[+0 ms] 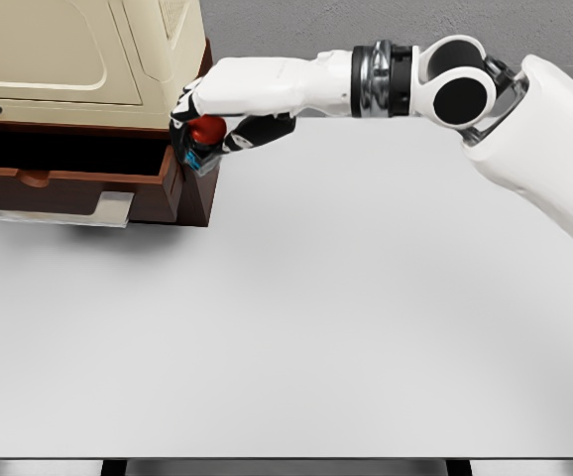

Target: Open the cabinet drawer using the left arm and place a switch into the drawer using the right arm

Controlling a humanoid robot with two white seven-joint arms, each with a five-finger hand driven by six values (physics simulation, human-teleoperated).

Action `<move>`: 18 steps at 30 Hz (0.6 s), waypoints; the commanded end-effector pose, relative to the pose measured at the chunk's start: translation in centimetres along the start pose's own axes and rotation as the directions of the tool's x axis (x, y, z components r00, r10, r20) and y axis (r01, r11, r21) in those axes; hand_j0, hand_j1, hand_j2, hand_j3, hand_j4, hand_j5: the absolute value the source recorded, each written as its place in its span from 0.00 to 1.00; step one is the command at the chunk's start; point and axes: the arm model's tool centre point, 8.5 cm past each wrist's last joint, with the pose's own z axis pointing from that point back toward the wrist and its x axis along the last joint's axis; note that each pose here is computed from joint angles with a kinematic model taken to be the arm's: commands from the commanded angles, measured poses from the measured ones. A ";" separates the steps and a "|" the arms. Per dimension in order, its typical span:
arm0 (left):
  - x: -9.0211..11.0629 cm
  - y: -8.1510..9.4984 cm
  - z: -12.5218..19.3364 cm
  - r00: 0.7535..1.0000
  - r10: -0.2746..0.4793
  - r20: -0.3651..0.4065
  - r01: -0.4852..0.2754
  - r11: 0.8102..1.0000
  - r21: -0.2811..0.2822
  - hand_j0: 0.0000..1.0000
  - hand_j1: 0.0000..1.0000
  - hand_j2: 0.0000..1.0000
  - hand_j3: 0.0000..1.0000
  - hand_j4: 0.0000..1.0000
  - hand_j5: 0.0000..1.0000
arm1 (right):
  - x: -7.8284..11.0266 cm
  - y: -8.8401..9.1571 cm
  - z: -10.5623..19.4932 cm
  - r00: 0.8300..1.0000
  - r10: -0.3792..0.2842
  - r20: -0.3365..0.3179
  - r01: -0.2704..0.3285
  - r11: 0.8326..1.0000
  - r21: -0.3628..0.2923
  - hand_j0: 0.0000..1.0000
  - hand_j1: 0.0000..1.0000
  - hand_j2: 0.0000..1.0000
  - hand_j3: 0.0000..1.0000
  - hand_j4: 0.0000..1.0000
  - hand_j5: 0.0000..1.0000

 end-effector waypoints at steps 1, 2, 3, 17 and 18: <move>0.1 0.2 0.1 1.000 0.007 0.003 -0.008 1.000 0.009 1.00 1.00 1.00 1.00 1.00 1.00 | 0.1 0.1 -0.9 1.000 -0.021 0.003 0.021 1.000 0.000 0.48 0.48 0.48 0.48 0.48 0.48; 0.1 0.1 0.1 1.000 0.009 0.002 -0.009 1.000 0.008 1.00 1.00 1.00 1.00 1.00 1.00 | 0.0 -0.1 -1.5 1.000 -0.024 0.004 0.024 1.000 0.000 0.48 0.48 0.48 0.48 0.48 0.48; 0.1 0.1 0.1 1.000 0.009 0.002 -0.009 1.000 0.008 1.00 1.00 1.00 1.00 1.00 1.00 | -0.3 0.0 -1.8 1.000 -0.028 -0.002 0.028 1.000 0.008 0.48 0.48 0.48 0.48 0.48 0.48; 0.1 0.1 0.2 1.000 0.009 -0.004 -0.009 1.000 0.005 1.00 1.00 1.00 1.00 1.00 1.00 | -0.5 -0.8 -5.1 0.999 -0.042 0.006 0.042 0.999 0.018 0.47 0.47 0.47 0.47 0.47 0.47; 0.1 0.1 0.2 1.000 0.009 -0.004 -0.009 1.000 0.005 1.00 1.00 1.00 1.00 1.00 1.00 | -0.5 -0.8 -5.1 0.999 -0.042 0.007 0.042 0.999 0.017 0.46 0.46 0.46 0.46 0.46 0.46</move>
